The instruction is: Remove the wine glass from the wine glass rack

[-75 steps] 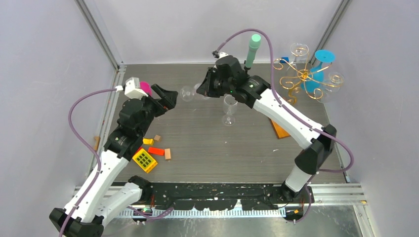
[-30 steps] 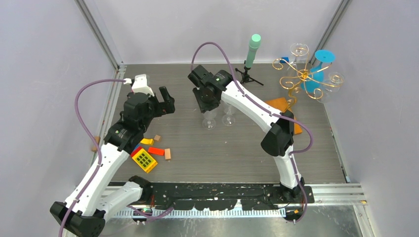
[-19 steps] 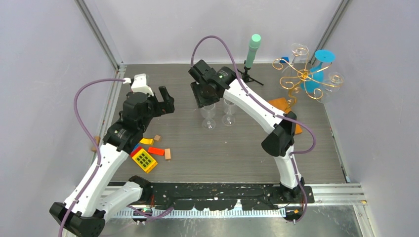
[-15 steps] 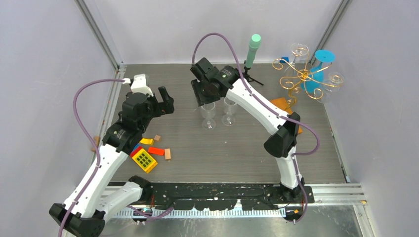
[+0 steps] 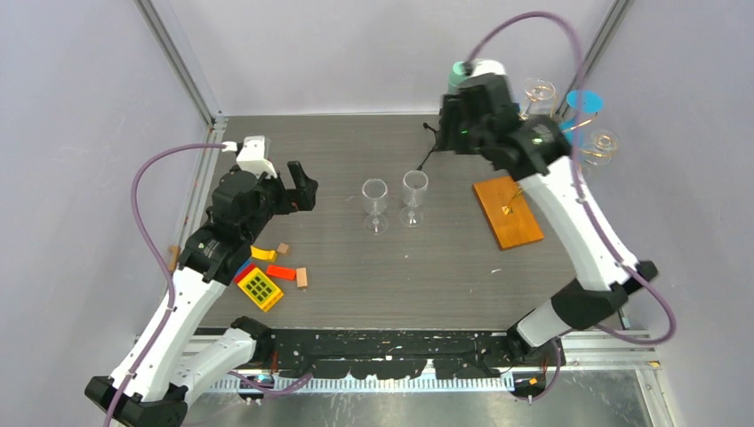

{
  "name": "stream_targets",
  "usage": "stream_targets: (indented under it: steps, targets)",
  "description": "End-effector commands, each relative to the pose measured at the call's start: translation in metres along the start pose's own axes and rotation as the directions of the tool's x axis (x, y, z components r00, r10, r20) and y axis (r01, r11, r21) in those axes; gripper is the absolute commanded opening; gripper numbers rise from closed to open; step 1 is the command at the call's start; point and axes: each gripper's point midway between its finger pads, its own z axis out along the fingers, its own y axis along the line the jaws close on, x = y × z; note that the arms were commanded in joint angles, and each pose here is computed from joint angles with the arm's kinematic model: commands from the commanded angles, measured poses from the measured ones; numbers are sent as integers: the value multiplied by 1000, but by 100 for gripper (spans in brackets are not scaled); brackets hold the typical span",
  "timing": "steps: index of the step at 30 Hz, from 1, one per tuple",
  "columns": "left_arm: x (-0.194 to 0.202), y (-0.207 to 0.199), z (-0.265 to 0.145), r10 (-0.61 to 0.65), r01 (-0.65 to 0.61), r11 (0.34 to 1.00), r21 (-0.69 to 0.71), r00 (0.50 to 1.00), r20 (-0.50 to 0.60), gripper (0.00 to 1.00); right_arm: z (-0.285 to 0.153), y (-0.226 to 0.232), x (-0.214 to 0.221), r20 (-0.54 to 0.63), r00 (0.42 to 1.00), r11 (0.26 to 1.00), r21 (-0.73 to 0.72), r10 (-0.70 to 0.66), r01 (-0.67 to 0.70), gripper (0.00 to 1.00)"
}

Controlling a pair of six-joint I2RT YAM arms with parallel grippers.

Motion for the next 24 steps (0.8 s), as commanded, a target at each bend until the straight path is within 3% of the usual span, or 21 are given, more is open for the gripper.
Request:
stream_targets:
  steps: [1,6,13,16,20,24]
  targets:
    - [-21,-19,-7,21,-27,995,97,998,59,100,-42,-68,-41,199,971,980,126,129,-155,61]
    - [-21,-21,-3,28,-35,994,104,998,62,100,-88,-116,-62,346,923,946,208,167,-249,70]
    - [-13,-23,5,49,-53,991,120,998,33,100,-97,-195,-79,404,885,868,325,232,-376,83]
    - [-9,-23,6,56,-59,990,125,998,28,100,-99,-231,-86,428,857,829,337,286,-445,84]
    - [-6,-25,8,61,-64,988,137,998,24,100,-82,-257,-93,415,806,801,245,422,-545,82]
    - [-4,-24,10,67,-69,989,134,998,15,100,-51,-256,-99,343,768,791,105,540,-603,70]
